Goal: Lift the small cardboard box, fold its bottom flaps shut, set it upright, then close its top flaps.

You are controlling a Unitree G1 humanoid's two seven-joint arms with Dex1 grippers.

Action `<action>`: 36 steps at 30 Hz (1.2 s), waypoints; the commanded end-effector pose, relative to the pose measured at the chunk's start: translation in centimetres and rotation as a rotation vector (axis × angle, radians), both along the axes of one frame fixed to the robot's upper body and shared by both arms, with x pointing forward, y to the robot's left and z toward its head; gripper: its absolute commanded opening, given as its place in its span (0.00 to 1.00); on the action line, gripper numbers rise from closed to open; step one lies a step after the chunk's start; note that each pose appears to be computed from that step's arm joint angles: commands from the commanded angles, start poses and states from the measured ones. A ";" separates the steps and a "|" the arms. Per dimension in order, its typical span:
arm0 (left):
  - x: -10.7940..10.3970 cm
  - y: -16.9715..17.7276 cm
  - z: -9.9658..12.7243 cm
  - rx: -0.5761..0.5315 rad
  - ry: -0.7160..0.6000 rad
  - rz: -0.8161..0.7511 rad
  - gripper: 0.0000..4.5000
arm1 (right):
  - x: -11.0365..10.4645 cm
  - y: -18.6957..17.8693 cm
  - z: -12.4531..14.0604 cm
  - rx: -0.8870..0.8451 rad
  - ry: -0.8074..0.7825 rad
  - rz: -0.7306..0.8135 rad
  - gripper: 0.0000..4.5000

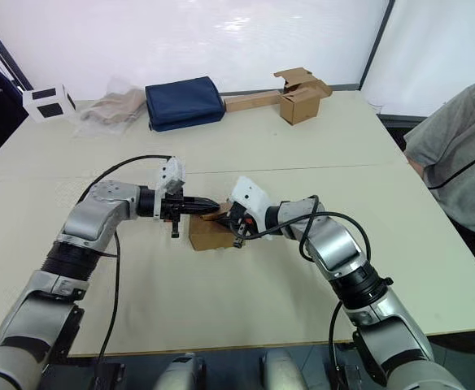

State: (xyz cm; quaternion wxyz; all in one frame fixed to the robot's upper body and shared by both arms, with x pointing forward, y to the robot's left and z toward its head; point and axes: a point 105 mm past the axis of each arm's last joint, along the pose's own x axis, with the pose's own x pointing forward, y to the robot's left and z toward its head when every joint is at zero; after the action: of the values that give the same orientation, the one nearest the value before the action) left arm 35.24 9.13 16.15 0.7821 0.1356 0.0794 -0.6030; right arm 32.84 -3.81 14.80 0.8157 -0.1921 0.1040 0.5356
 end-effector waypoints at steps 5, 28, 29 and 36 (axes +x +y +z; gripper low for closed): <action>-0.8 0.3 -1.3 0.038 -0.015 -0.011 0.01 | -1.1 -0.3 4.2 0.185 -0.048 0.046 0.00; -1.7 1.0 0.5 -0.032 0.006 0.077 0.01 | 0.8 -1.4 1.1 0.134 -0.041 -0.069 0.00; -1.9 1.2 -0.3 -0.013 0.020 0.080 0.01 | 0.8 -1.5 0.4 0.121 -0.029 -0.072 0.00; -2.2 1.7 -1.8 0.008 0.046 0.103 0.01 | 0.9 -1.9 -1.3 0.069 -0.011 -0.081 0.00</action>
State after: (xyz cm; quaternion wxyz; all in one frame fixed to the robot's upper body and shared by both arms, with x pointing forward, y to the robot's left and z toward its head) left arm 33.14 10.42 14.62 0.8066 0.1170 0.0997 -0.5708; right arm 33.70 -5.24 14.38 0.8427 -0.1580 0.0707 0.5098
